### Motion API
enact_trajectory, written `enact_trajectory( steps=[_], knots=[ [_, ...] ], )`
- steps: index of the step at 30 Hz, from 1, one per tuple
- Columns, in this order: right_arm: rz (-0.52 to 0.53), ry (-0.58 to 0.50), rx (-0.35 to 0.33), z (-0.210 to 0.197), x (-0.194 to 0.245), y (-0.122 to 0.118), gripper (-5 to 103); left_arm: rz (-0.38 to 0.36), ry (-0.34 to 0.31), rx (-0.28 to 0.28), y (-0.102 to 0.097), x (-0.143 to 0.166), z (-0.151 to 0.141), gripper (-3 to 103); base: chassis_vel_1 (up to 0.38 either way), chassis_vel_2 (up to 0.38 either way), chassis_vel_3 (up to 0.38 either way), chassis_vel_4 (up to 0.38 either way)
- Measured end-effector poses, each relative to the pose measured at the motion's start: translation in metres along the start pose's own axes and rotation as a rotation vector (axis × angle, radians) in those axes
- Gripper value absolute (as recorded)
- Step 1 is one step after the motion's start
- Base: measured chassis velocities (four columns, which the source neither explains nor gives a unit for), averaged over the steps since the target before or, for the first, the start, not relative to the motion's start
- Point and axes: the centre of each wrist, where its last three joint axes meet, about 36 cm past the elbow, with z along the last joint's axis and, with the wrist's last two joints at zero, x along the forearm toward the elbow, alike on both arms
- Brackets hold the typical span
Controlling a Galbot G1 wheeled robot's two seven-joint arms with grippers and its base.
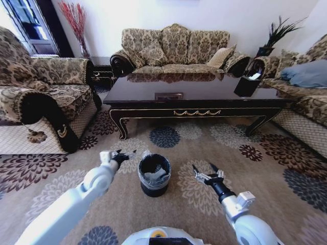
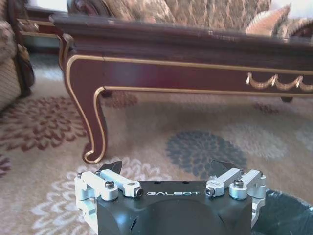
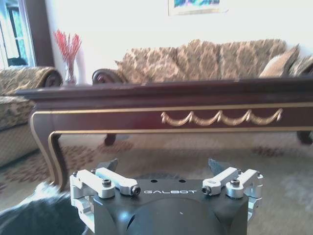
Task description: Move to the front of the table and pick up the trash from the floor, then place it into the trash bin.
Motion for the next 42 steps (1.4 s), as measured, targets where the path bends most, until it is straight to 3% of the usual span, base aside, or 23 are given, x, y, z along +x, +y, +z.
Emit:
enact_trajectory(
  steps=[4, 10, 14, 22, 28, 42],
  knots=[
    [0.055, -0.056, 0.065, 0.011, 0.008, -0.004, 100, 0.021, -0.094, -0.031, -0.008, 0.016, -0.002, 100, 0.0, 0.0, 0.0, 0.0],
    [0.081, -0.095, 0.12, 0.026, 0.01, -0.006, 100, 0.018, -0.147, -0.065, -0.006, 0.04, 0.003, 100, 0.0, 0.0, 0.0, 0.0],
    [0.132, -0.151, 0.176, 0.047, 0.005, -0.02, 100, -0.023, -0.197, -0.115, 0.015, 0.062, 0.026, 100, 0.0, 0.0, 0.0, 0.0],
    [0.17, -0.171, 0.159, 0.054, -0.005, -0.031, 100, -0.051, -0.23, -0.13, 0.032, 0.092, 0.059, 100, 0.0, 0.0, 0.0, 0.0],
    [0.183, -0.18, 0.175, 0.054, -0.002, -0.037, 100, -0.08, -0.269, -0.106, 0.034, 0.101, 0.062, 100, 0.0, 0.0, 0.0, 0.0],
    [0.165, -0.185, 0.172, 0.056, -0.004, -0.034, 100, -0.103, -0.262, -0.1, 0.037, 0.11, 0.074, 100, 0.0, 0.0, 0.0, 0.0]
  ],
)
